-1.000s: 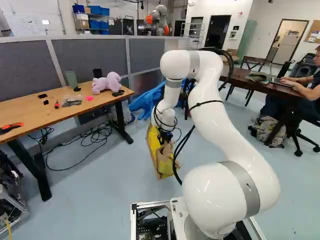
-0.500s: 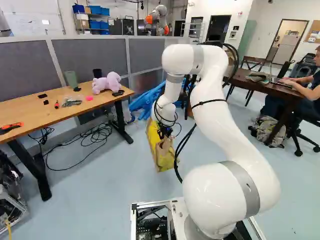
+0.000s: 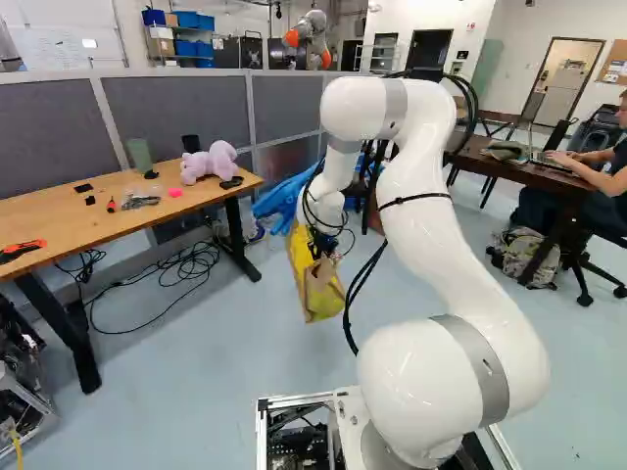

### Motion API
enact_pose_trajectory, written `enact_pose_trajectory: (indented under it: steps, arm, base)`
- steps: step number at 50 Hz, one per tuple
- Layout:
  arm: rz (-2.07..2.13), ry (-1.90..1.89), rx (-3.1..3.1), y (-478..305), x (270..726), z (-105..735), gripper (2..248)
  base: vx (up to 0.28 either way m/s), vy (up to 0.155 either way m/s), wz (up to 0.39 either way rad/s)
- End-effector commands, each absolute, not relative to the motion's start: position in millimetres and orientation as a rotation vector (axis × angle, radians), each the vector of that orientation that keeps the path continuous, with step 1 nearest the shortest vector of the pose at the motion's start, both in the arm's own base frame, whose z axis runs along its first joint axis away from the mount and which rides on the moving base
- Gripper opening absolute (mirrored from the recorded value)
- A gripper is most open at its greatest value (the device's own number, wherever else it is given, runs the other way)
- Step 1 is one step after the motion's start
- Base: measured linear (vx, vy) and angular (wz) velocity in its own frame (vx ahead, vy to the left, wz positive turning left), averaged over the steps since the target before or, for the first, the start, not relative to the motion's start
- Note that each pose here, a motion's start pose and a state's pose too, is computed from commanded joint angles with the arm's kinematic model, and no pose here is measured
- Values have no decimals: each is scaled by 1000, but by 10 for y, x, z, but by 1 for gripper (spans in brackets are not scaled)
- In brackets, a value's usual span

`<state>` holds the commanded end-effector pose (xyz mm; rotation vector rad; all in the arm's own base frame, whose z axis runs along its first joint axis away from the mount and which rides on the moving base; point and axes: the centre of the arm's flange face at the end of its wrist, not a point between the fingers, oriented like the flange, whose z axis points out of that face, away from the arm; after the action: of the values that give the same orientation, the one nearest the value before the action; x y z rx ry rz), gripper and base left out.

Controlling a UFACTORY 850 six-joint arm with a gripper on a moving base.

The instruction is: Pick up the bag on the ground and place it on the table

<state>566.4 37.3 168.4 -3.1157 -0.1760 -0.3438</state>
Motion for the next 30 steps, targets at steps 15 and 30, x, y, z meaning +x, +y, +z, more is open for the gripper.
enact_pose_trajectory:
  steps: [15,30]
  arm:
    - [-345,-171,-3116,364,5801,1887,26]
    - [-341,-167,-3117,355,5935,2089,26]
  base:
    - [0,0,0]
    - [0,0,0]
